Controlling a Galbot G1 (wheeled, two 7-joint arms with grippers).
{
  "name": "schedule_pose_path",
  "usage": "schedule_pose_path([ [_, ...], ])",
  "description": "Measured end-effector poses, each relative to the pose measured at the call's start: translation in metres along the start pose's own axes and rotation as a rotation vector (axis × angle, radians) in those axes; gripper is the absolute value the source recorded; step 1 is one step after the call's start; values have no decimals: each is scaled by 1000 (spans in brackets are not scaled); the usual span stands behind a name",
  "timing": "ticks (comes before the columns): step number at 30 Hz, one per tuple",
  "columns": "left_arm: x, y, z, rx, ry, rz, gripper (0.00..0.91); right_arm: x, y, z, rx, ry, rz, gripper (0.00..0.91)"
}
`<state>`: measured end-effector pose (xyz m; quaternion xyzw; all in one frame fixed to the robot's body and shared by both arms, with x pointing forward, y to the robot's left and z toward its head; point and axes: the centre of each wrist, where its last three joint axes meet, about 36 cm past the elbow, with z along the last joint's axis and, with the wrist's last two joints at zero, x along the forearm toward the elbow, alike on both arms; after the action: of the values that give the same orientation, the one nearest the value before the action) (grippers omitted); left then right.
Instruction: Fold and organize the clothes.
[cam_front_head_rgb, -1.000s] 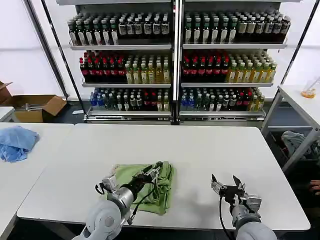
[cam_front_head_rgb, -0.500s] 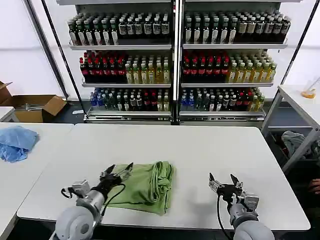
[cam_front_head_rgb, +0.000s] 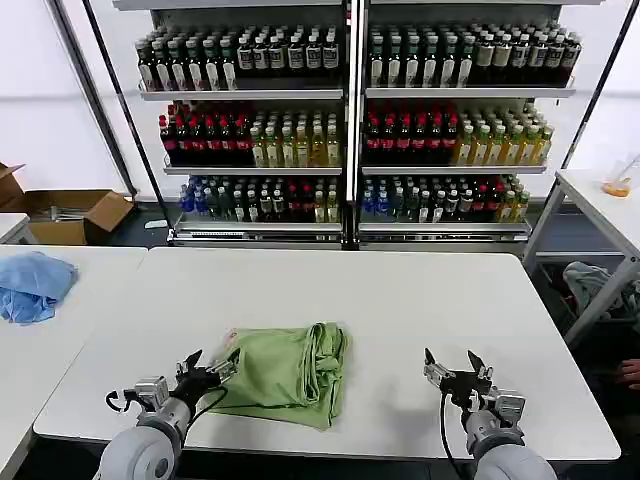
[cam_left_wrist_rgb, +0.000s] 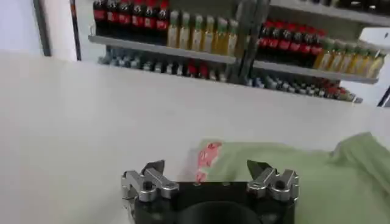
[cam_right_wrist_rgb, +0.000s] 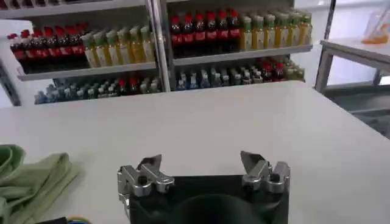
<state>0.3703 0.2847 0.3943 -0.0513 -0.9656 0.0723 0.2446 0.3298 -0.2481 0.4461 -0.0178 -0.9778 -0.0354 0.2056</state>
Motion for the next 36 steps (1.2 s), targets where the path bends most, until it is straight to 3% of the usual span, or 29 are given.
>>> schedule_pose_path([
  [9,-8,8,4,97,42,35,907,1,-3,-1,4,1,8,907],
  [10,-10,9,4,109,43,42,846,1,-3,-1,5,3,8,907],
  [11,-11,10,4,122,45,50,272,1,-3,0,6,5,9,907],
  [12,-12,10,4,134,46,58,71,2,-3,-1,6,6,9,907],
  [19,-14,12,5,238,57,130,20,4,-6,-3,7,1,14,907],
  [36,-26,25,19,502,49,238,30,16,-13,-11,4,-10,24,907],
])
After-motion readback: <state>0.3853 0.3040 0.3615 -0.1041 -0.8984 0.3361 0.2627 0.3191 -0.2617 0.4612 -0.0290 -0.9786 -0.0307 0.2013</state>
